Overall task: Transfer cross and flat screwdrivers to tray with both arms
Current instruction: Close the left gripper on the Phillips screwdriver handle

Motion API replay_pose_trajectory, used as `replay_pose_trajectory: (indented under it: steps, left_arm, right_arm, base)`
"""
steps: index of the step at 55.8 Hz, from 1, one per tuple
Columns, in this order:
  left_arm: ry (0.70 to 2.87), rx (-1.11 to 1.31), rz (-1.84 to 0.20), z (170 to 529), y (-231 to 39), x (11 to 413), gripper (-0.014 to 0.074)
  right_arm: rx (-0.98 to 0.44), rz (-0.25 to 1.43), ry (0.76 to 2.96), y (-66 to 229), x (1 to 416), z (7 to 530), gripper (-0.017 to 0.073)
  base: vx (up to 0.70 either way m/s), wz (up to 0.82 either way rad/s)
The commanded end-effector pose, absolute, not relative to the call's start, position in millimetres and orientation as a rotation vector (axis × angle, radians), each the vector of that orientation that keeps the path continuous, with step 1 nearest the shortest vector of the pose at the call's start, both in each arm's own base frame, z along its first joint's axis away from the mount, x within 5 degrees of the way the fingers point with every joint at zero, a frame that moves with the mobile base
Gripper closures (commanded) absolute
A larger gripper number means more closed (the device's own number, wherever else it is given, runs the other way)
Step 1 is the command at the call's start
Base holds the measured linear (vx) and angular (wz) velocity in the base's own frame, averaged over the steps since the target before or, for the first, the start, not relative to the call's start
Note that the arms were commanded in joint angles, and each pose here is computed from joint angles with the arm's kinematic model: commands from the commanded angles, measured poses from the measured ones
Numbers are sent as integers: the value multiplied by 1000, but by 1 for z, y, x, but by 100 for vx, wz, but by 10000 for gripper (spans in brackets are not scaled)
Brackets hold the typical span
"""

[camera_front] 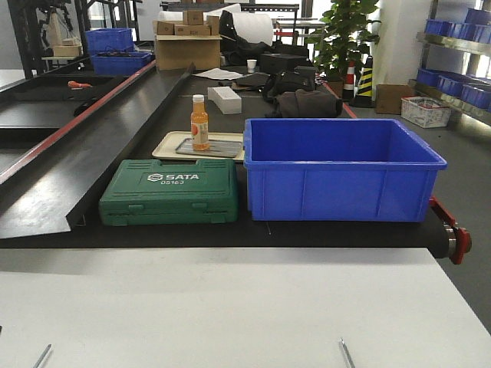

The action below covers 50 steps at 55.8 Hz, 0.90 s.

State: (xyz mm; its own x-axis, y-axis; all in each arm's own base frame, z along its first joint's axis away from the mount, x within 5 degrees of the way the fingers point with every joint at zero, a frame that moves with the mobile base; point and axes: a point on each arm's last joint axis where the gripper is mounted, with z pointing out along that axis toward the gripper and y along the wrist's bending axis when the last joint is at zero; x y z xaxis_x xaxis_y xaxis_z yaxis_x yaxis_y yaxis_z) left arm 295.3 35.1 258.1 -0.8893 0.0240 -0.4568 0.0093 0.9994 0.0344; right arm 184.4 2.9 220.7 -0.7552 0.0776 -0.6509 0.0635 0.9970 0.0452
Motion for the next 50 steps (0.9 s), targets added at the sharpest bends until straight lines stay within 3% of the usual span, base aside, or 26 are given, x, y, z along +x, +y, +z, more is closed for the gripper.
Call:
replay_pose_trajectory:
  steps: [1,21,50]
  left_arm:
    - [2670,121,56,259,38,320,120]
    - [2832,297,39,200,42,358,120]
    - [2884,271,-53,161,39,369,120]
  right_arm:
    - [79,28,2356,3,191,234,8]
    - [76,26,2356,3,191,234,8]
    - [76,25,2362,3,190,234,8]
  base:
    - [0,0]
    - [0,0]
    - [0,0]
